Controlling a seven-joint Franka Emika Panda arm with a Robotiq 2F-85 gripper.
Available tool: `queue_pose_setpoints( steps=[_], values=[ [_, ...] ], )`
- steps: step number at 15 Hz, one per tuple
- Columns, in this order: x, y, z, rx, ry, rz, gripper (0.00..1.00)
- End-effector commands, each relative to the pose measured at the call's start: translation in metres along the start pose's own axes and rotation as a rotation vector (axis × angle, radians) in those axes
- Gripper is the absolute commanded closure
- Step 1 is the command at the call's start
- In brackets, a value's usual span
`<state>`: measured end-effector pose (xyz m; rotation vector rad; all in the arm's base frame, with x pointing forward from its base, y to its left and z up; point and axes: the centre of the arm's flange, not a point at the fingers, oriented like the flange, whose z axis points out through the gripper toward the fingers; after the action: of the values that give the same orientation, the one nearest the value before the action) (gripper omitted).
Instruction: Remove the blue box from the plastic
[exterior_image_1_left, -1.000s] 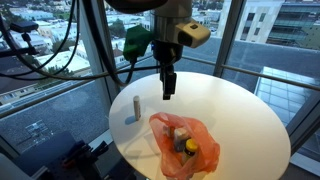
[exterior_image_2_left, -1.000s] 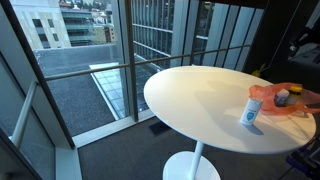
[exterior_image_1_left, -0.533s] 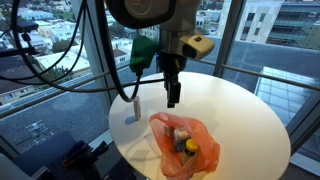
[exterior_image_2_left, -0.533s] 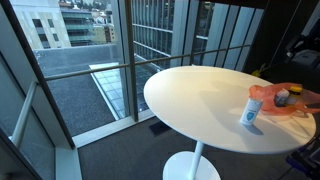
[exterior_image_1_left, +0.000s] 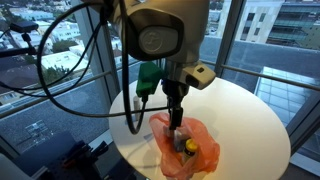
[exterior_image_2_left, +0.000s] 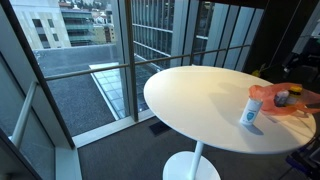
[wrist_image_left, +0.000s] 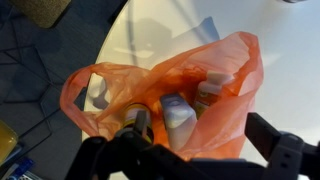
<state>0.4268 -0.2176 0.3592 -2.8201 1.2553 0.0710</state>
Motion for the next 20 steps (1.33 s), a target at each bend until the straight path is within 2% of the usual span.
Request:
queue_pose_setpoints(
  steps=[1, 9, 16, 20],
  values=[
    [0.002, 0.011, 0.019, -0.042, -0.014, 0.028, 0.0],
    [-0.001, 0.024, 0.044, -0.081, -0.075, 0.021, 0.0],
    [0.007, 0.011, 0.061, -0.096, -0.084, 0.008, 0.0],
    [0.012, 0.0, 0.066, -0.088, -0.056, -0.01, 0.0]
  ],
)
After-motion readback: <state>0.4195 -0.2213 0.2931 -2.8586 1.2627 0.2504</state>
